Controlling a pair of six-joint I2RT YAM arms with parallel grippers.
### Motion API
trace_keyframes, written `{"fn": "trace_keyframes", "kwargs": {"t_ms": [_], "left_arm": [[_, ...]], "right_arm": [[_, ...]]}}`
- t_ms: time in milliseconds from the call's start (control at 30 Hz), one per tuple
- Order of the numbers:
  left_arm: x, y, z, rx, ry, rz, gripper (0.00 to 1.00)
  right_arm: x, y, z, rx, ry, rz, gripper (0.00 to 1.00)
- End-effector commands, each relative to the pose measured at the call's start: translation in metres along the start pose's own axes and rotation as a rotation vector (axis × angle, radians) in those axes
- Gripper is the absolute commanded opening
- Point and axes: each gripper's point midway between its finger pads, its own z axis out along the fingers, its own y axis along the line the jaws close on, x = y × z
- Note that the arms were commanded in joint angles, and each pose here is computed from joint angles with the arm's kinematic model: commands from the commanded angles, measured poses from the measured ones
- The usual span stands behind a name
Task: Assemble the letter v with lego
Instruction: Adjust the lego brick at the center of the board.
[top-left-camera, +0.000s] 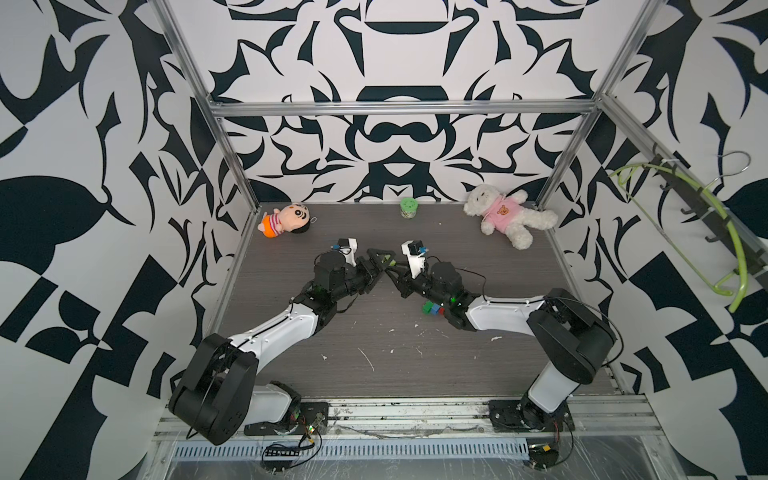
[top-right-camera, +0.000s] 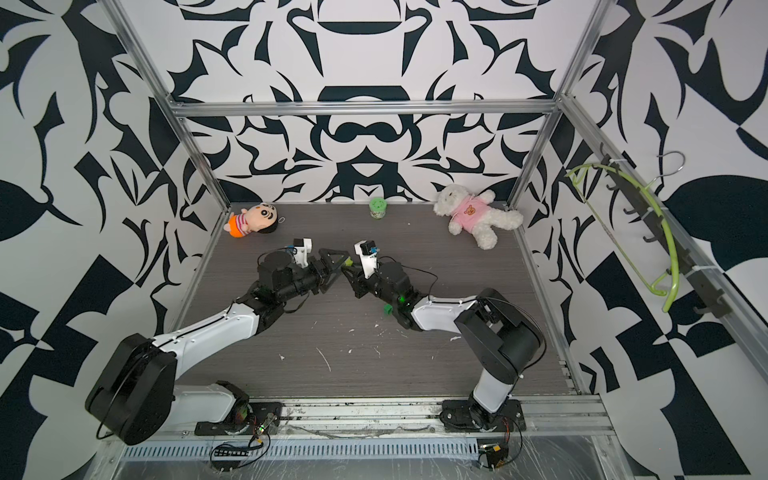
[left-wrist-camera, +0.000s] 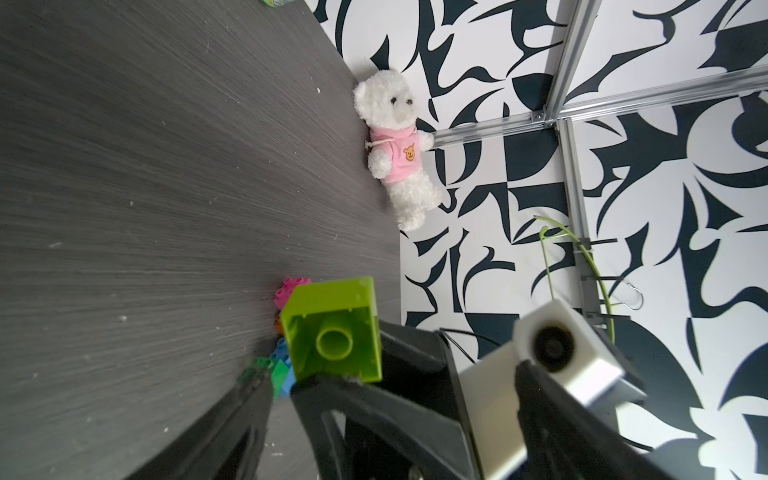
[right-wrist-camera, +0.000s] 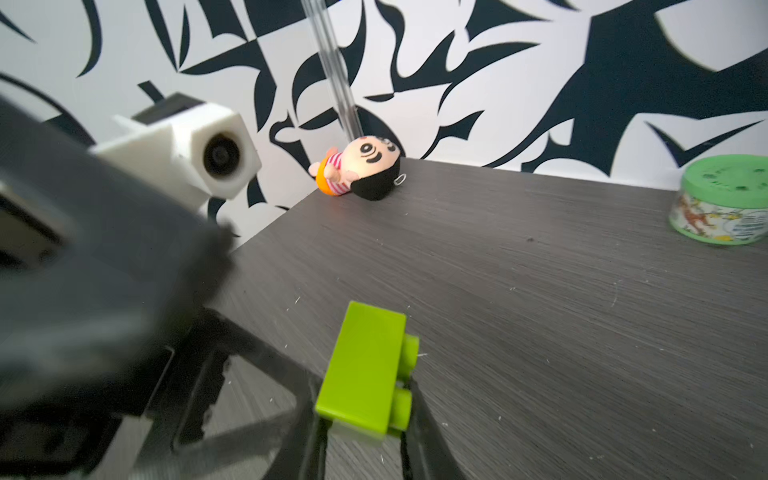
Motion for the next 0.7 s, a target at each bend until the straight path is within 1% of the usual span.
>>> {"fn": "trace_keyframes", "kwargs": {"t_ms": [0, 100, 133, 167, 200, 267, 300, 333, 400, 433, 500, 600, 667], "left_arm": [[-0.003, -0.003, -0.022, 0.007, 0.027, 0.076, 1.00], [-0.010, 0.006, -0.042, -0.080, 0.049, 0.187, 0.99], [-0.013, 0.014, -0.050, -0.139, 0.049, 0.211, 0.99], [-0.018, 0.021, -0.057, -0.197, 0.043, 0.219, 0.99], [-0.020, 0.025, -0.062, -0.221, 0.044, 0.231, 0.99], [-0.026, 0.034, -0.069, -0.256, 0.038, 0.225, 1.00], [-0.029, 0.040, -0.071, -0.268, 0.032, 0.213, 0.99], [-0.030, 0.044, -0.071, -0.273, 0.033, 0.208, 0.99], [-0.029, 0.052, -0.069, -0.288, 0.047, 0.195, 0.99], [-0.028, 0.055, -0.067, -0.292, 0.057, 0.190, 0.99], [-0.027, 0.062, -0.064, -0.302, 0.066, 0.178, 0.99], [-0.027, 0.069, -0.063, -0.321, 0.066, 0.174, 0.99], [-0.026, 0.073, -0.065, -0.333, 0.066, 0.178, 0.99]], "right_arm": [[-0.023, 0.019, -0.019, -0.242, 0.035, -0.110, 0.04], [-0.005, 0.030, -0.049, -0.470, 0.133, -0.275, 0.00], [0.001, 0.031, -0.057, -0.510, 0.176, -0.321, 0.00], [0.013, 0.035, -0.066, -0.563, 0.242, -0.378, 0.00], [0.024, 0.039, -0.075, -0.619, 0.288, -0.475, 0.00], [0.039, 0.041, -0.085, -0.704, 0.337, -0.619, 0.00], [0.042, 0.043, -0.087, -0.751, 0.346, -0.652, 0.00], [0.039, 0.041, -0.082, -0.763, 0.341, -0.663, 0.00], [0.049, 0.040, -0.072, -0.798, 0.387, -0.725, 0.00], [0.051, 0.038, -0.062, -0.797, 0.410, -0.743, 0.00], [0.062, 0.038, -0.049, -0.816, 0.459, -0.757, 0.00], [0.083, 0.048, -0.039, -0.871, 0.475, -0.761, 0.00], [0.101, 0.048, -0.035, -0.875, 0.492, -0.777, 0.00]]}}
